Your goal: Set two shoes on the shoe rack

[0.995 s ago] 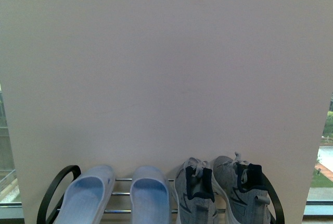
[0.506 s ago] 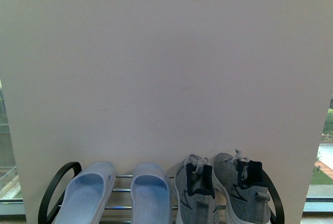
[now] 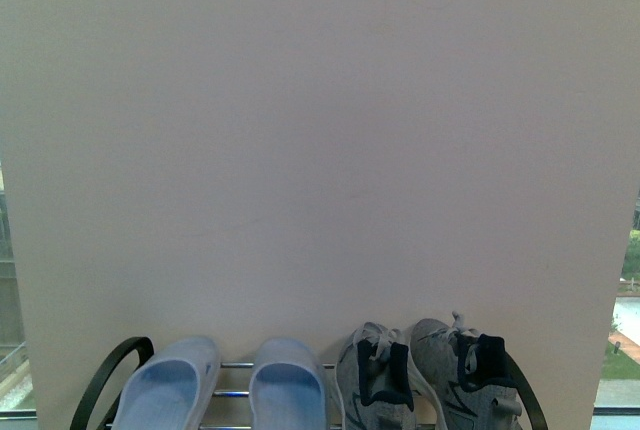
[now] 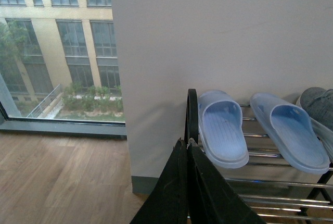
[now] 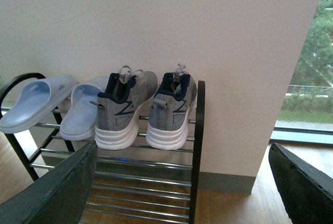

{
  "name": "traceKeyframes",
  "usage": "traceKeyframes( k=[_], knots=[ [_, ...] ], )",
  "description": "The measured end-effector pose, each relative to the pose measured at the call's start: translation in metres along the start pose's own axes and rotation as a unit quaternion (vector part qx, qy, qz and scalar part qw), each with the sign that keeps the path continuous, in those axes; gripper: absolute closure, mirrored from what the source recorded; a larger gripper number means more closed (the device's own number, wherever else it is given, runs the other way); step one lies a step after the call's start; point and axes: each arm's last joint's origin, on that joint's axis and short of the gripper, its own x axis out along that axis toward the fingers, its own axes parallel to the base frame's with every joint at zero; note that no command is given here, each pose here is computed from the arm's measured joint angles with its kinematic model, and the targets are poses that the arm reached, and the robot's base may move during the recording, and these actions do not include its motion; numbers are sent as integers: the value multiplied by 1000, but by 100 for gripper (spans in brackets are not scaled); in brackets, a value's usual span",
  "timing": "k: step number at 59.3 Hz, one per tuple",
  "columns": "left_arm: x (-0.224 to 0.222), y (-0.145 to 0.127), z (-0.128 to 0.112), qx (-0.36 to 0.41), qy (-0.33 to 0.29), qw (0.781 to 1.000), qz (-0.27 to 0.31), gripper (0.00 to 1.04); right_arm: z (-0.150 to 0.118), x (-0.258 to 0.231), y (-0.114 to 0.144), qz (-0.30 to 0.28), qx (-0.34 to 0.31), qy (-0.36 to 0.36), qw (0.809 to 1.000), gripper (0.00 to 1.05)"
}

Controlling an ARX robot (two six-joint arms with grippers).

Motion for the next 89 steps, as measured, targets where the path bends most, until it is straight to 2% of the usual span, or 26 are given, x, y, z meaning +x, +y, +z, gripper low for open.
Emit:
traceKeyframes(
  k=[72,74,87,89],
  knots=[
    [-24,0,-4,0,8,1000,0,103,0,0,0,0,0,0,1000,9],
    [-24,0,-4,0,8,1000,0,101,0,0,0,0,0,0,1000,9],
    [-24,0,-4,0,8,1000,0,69,0,0,0,0,0,0,1000,9],
    [-24,0,-4,0,8,1000,0,60,0,0,0,0,0,0,1000,9]
  ],
)
